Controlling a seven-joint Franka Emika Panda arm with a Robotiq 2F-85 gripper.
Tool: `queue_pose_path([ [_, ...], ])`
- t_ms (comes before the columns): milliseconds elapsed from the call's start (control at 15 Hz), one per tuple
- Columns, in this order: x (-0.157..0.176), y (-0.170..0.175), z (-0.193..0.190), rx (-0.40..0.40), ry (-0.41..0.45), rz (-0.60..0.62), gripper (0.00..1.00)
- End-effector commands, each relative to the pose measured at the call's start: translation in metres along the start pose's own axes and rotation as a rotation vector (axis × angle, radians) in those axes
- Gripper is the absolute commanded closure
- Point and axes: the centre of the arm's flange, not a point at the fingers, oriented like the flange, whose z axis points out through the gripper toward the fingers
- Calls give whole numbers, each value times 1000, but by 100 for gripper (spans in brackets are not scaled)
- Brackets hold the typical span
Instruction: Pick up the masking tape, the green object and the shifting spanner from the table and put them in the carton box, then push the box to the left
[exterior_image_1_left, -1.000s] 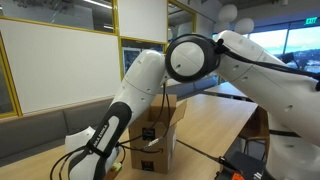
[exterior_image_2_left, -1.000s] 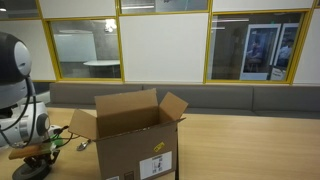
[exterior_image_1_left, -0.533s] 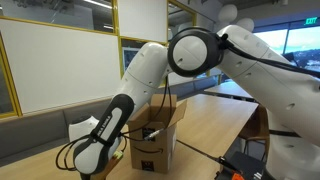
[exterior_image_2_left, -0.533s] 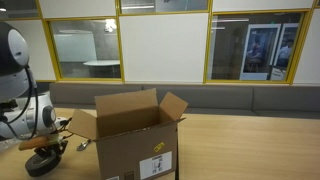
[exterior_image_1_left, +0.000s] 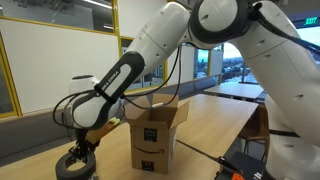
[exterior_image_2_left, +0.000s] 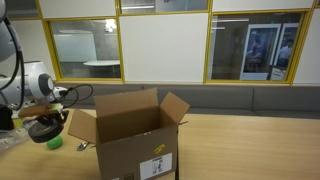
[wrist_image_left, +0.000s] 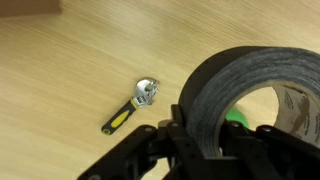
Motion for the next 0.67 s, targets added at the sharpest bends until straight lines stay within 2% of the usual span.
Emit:
queue_pose_path([
  [0,-5,29,-90,-24,49,27,86],
  [333,-10,90,-167,-143,64,111,86],
  [600,-26,151,-207,-297,26,206,86],
])
